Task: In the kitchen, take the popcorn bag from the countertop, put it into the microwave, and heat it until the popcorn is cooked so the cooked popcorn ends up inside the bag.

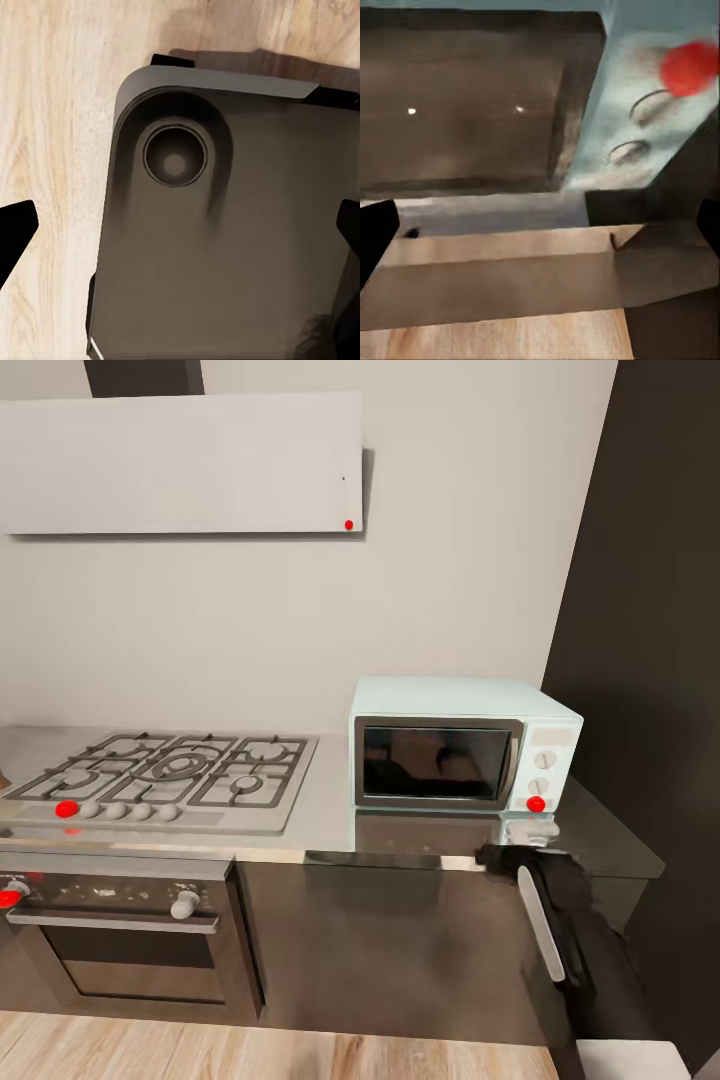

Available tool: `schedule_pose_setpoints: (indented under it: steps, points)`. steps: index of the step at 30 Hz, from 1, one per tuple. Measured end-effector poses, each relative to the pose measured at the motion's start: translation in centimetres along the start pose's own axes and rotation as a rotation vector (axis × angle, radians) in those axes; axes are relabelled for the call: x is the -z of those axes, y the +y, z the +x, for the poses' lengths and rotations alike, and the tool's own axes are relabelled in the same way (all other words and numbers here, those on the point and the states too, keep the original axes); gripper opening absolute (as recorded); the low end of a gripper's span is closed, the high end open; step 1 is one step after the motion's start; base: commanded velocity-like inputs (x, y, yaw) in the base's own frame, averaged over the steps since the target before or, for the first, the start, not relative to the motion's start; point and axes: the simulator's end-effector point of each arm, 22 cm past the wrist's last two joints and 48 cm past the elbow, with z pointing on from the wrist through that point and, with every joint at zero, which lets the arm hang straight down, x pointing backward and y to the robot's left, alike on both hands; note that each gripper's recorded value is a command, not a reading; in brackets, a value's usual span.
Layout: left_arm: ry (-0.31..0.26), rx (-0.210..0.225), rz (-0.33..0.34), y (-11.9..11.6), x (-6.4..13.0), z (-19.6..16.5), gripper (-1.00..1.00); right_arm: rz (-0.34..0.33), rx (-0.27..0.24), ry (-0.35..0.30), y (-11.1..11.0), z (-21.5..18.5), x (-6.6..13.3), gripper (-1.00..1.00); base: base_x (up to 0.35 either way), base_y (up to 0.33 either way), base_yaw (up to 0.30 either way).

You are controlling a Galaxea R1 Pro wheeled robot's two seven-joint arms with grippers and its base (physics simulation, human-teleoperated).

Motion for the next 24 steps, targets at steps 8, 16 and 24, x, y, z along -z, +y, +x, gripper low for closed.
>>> schedule_pose_setpoints:
  steps: [8, 16, 24]
  points:
    - [0.000, -0.011, 0.002, -0.1, 0.0, 0.0, 1.00, 0.043, -0.045, -0.204, -1.0, -7.2, -2.1, 1.00, 0.000, 0.000, 0.000]
    - [-0.004, -0.012, 0.019, -1.1, 0.0, -0.1, 1.00, 0.047, -0.059, -0.239, -1.5, -7.6, -2.5, 1.00, 0.000, 0.000, 0.000]
    - [0.005, -0.006, 0.039, -3.0, 0.1, 0.4, 1.00, 0.081, -0.042, -0.227, -3.6, -7.7, -2.1, 1.00, 0.000, 0.000, 0.000]
